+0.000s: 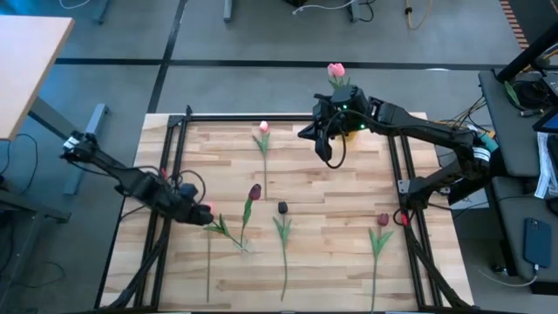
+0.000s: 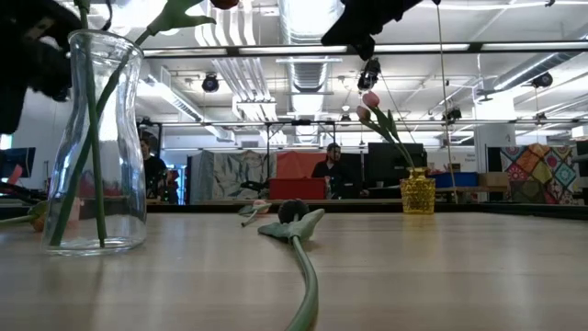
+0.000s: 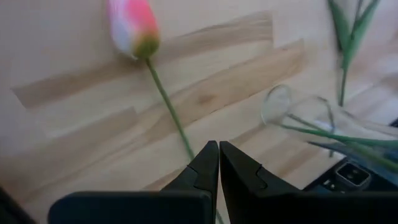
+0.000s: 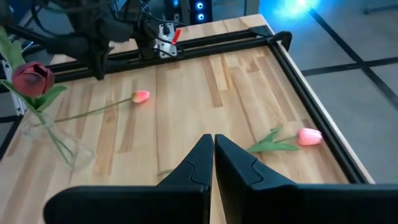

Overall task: Sort flowers into vase by color
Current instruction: Put the bottom pink flower into the yellow crystal vase

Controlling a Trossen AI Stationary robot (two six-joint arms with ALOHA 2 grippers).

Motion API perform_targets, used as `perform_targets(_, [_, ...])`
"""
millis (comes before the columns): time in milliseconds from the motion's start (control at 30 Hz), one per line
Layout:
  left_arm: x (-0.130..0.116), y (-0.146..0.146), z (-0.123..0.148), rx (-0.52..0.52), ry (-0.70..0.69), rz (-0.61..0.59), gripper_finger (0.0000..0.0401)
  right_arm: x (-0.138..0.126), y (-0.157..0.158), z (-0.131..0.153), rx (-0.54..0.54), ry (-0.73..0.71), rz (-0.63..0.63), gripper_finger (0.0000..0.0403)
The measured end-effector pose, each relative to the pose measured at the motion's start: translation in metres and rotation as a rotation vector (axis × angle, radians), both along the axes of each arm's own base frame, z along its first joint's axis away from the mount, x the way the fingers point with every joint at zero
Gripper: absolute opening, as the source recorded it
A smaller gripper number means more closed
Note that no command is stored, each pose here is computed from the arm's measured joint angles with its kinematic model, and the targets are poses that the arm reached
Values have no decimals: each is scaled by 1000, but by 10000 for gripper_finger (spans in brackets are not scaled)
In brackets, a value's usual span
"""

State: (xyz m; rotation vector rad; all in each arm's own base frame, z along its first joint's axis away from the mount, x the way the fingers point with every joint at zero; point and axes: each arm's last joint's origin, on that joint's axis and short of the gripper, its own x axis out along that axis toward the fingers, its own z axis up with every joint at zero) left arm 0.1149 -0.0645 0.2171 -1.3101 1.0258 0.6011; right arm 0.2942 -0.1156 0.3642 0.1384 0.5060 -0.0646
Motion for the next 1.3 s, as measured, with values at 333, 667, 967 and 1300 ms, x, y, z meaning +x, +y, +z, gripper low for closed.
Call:
perform_targets(333, [-2,2,-56,-22,62,148,18,-1,-1,1,-15,-2,4,9])
perform_targets(667, [9,-3,-69,19,85,218,106,-1,-1,1,-12,-4,1,9])
perform_targets(967, [18,-8,-82,36,143,268,95,-1,-1,1,-16,-5,1,9])
perform_targets(1300, [22,-9,-77,79,96,264,7,-1,-1,1,-23,-4,6,9])
